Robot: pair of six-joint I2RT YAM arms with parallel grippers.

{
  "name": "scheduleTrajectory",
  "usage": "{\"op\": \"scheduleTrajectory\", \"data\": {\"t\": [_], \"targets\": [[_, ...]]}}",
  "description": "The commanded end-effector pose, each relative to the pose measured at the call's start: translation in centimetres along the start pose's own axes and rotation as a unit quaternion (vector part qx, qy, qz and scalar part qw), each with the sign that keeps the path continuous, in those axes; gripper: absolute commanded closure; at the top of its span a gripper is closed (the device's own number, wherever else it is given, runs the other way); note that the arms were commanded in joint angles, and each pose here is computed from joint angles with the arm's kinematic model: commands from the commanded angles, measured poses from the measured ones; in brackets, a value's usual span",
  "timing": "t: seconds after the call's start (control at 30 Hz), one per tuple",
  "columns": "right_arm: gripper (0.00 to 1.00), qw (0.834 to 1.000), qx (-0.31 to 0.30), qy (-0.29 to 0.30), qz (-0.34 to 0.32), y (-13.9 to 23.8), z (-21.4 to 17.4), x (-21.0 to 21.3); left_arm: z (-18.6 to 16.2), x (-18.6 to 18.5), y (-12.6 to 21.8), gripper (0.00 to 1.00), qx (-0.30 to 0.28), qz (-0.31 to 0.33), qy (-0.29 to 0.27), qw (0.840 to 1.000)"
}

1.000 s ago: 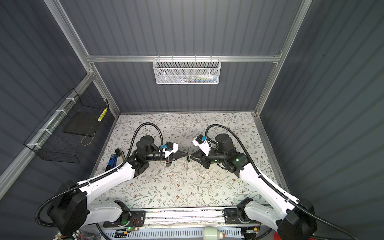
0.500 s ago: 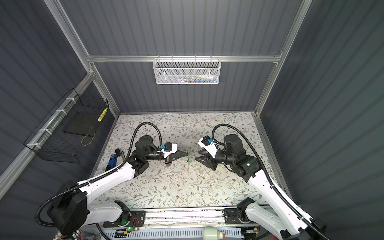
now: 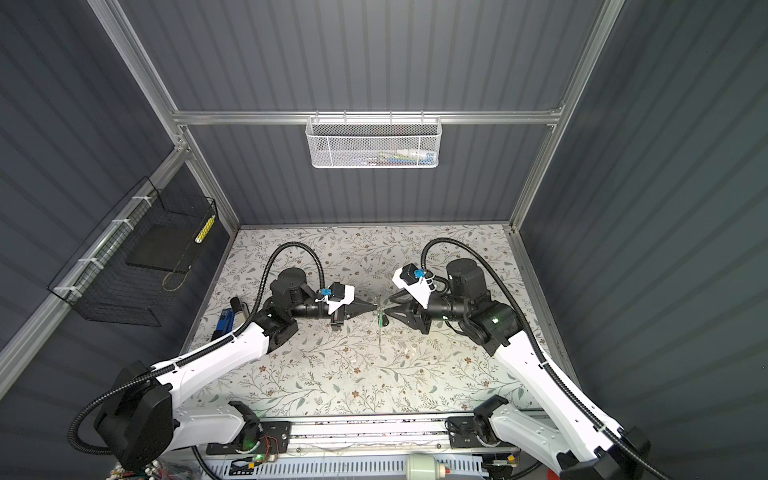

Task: Put the keys on the keyring

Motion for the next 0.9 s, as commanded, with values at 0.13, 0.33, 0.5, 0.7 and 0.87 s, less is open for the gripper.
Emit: {"op": "scheduleTrajectory", "data": {"t": [0.13, 0.33, 0.5, 0.7, 0.87], "targets": [[0.66, 0.999, -0.004, 0.044, 0.016, -0.9, 1.6, 0.0, 1.5, 0.4, -0.3, 1.00, -0.010, -0.011, -0.021, 1.000], [0.72, 0.999, 0.014, 0.045, 0.020, -1.5, 1.1, -0.2, 1.6, 0.2, -0.3, 1.00, -0.008, -0.019, -0.021, 1.000], [0.78, 0.998, 0.023, 0.053, 0.012, -1.7, 0.8, -0.3, 1.9, 0.3, -0.4, 1.00, -0.011, -0.028, -0.020, 0.999], [0.86, 0.997, 0.046, 0.068, 0.003, -2.4, 0.5, -0.3, 1.8, 0.1, -0.5, 1.00, -0.010, -0.047, -0.014, 0.999], [0.98, 0.996, 0.051, 0.078, -0.005, -2.3, 0.3, -0.1, 1.9, 0.0, -0.5, 1.00, -0.008, -0.052, -0.014, 0.999]]}}
Point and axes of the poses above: each gripper's point midway between its finger pads, its own y axis back along the fingers, its own x axis along the line the jaws close on, z = x × y, the point moved 9 cm from there along y, back along the fingers, and after that the axes turned 1 degree about y, right-handed, at the moved point
